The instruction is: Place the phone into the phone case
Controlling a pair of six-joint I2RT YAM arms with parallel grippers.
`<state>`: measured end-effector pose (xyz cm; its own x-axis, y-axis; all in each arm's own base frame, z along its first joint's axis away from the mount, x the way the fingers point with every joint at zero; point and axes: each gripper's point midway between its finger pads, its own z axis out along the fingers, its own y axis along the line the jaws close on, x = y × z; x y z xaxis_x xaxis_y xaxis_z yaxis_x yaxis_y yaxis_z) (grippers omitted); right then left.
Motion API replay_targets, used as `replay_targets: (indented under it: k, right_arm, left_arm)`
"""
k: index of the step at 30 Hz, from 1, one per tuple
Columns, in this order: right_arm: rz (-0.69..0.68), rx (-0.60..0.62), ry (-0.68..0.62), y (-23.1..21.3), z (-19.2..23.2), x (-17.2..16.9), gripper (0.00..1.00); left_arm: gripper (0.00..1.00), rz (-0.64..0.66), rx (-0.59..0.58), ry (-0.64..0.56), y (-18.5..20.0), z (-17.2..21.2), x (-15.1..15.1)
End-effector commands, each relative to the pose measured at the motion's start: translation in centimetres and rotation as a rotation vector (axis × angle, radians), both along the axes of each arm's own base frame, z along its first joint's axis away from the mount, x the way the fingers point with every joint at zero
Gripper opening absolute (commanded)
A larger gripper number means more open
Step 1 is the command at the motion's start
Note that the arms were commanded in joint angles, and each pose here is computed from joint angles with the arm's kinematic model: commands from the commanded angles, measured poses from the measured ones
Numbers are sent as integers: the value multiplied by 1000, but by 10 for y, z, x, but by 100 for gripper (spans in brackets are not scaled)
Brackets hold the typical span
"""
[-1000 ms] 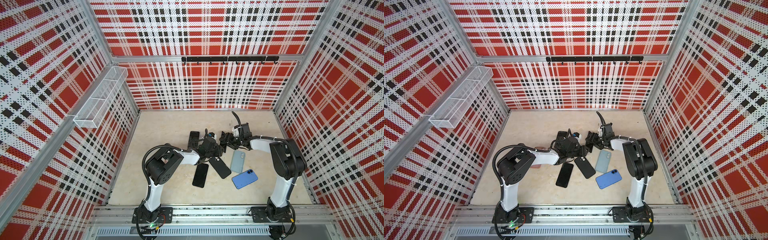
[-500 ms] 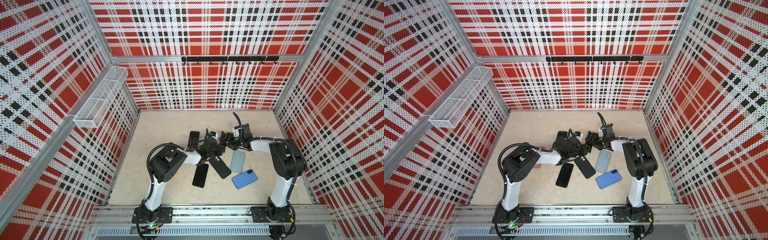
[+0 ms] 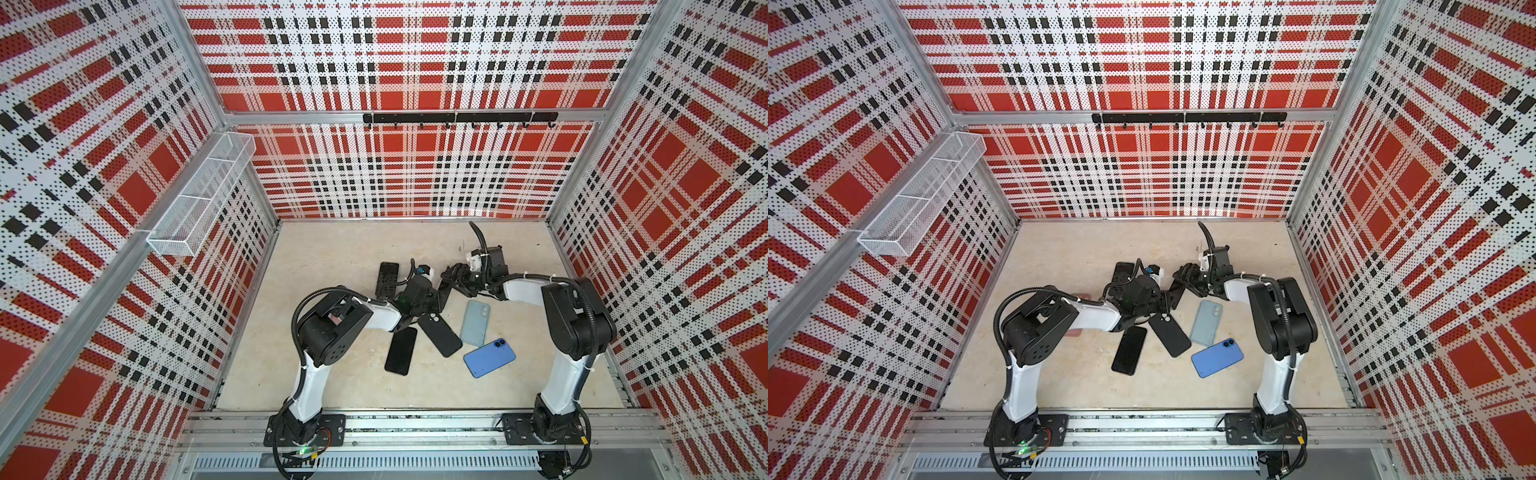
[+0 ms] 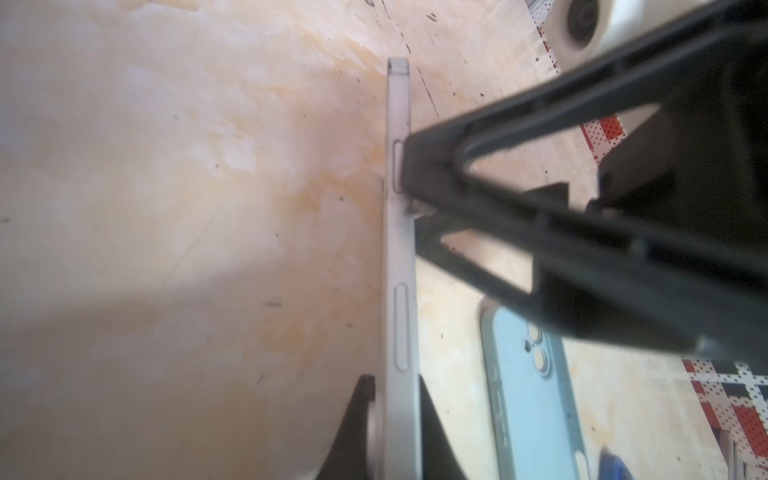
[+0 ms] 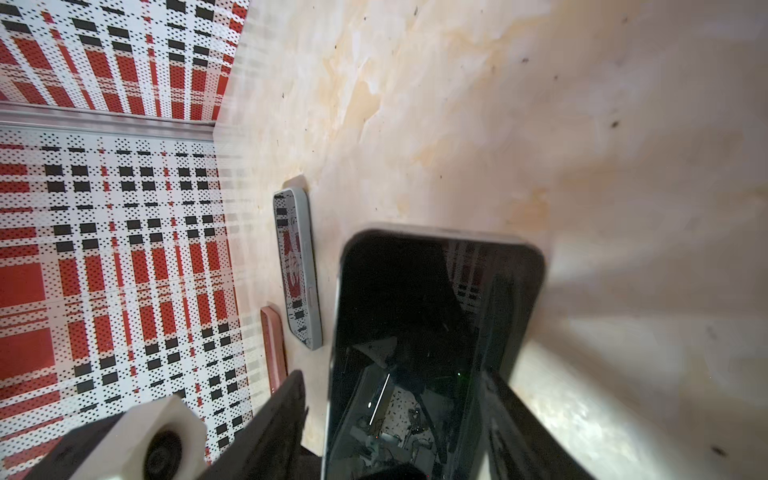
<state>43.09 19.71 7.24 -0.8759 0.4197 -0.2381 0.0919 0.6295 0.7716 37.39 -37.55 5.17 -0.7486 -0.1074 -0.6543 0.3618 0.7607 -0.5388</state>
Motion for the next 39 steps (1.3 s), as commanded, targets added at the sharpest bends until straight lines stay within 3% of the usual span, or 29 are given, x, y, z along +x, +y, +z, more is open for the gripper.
replay_targets:
  k: [1, 6, 12, 16, 21, 25, 30, 39]
  right_arm:
    - [14, -35, -183, -19, 57, 10, 70]
    - [76, -208, -379, -38, 109, -7, 71]
    - [285, -310, -576, -36, 158, -54, 71]
    - [422, -263, -627, -23, 180, -86, 72]
    - [555, -203, -658, -13, 191, -117, 73]
    - [645, -86, -732, 1, 197, -132, 74]
    - [703, 46, -685, 13, 192, -134, 71]
    - [735, 195, -646, 30, 188, -138, 69]
  left_arm:
    - [7, -27, -47, -115, 8, 62, 9]
    - [9, -121, 78, -93, 30, 104, 2]
    - [7, -292, 219, -30, 54, 160, -22]
    - [6, -483, 104, 66, 64, 182, -58]
    - [7, -612, 25, 128, 84, 190, -94]
    - [7, -647, -79, 131, 93, 199, -108]
    - [6, -652, -224, 96, 95, 217, -110]
    - [5, -683, -273, 87, 94, 223, -116]
